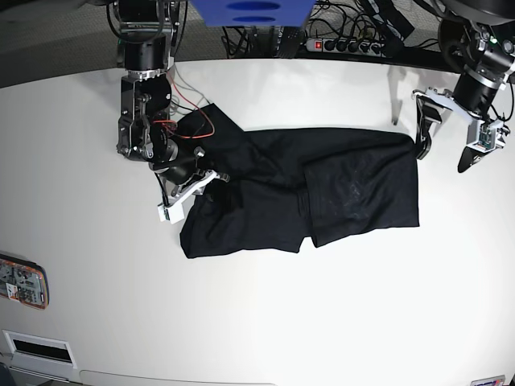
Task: Fold the T-shirt properly
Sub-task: 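Drag the folded shirt's edge with the right gripper to tidy the bundle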
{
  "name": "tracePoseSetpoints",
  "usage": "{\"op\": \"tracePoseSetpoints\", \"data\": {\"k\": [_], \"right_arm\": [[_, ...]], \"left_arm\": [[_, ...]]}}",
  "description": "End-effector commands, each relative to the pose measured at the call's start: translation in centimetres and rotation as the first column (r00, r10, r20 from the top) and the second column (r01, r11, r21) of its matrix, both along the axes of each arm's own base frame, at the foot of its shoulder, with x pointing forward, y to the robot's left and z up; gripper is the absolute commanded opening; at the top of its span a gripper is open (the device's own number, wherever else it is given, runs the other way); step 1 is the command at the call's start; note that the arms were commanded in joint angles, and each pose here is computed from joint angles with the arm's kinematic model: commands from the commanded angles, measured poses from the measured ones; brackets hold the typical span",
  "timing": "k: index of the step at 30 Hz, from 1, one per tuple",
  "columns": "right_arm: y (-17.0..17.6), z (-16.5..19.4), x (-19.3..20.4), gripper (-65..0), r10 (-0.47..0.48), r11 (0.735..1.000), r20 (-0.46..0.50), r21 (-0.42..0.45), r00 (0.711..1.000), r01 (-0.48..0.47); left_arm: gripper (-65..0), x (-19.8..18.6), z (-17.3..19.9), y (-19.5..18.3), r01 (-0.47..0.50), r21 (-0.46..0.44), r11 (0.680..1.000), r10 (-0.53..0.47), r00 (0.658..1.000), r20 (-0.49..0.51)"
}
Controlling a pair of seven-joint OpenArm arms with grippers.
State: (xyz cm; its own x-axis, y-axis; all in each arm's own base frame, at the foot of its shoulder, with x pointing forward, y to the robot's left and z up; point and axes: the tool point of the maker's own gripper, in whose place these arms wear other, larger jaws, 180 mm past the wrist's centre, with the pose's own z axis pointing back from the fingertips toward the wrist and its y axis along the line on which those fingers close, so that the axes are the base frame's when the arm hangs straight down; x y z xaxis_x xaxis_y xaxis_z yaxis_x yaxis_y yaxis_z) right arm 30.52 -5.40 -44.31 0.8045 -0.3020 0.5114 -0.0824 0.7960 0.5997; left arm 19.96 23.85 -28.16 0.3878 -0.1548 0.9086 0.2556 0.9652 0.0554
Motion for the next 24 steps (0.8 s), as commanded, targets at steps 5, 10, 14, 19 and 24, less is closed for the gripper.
{"op": "tracePoseSetpoints", "data": {"k": [5, 10, 14, 19, 24], "right_arm": [[-1.2, -0.6, 0.3, -65.0, 0.048, 0.995, -0.056, -0.089, 0.997, -0.053], [-3.6, 0.4, 1.9, -65.0, 0.058, 0.987, -0.043, -0.147, 0.997, -0.064], [-6.1, 1.2, 3.2, -65.0, 0.053, 0.978, -0.019, -0.201, 0.998, -0.055], [-8.9, 2.7, 5.2, -65.0, 0.042, 0.965, 0.019, -0.261, 0.999, -0.036], [-10.6, 4.1, 6.6, -65.0, 0.038, 0.954, 0.053, -0.301, 0.998, -0.020]], "left_arm": [[-15.8, 0.3, 1.2, -0.1, 0.011, -0.005, 1.000, -0.011, 0.999, 0.044], [-15.8, 0.4, 1.2, -0.1, 0.011, -0.003, 1.000, -0.011, 0.999, 0.045], [-15.8, 0.4, 1.2, -0.1, 0.011, -0.002, 1.000, -0.011, 0.999, 0.046], [-15.8, 0.5, 1.2, -0.1, 0.011, -0.002, 1.000, -0.011, 0.999, 0.047], [-15.8, 0.5, 1.2, -0.3, 0.015, -0.006, 1.000, -0.014, 0.999, 0.047]]}}
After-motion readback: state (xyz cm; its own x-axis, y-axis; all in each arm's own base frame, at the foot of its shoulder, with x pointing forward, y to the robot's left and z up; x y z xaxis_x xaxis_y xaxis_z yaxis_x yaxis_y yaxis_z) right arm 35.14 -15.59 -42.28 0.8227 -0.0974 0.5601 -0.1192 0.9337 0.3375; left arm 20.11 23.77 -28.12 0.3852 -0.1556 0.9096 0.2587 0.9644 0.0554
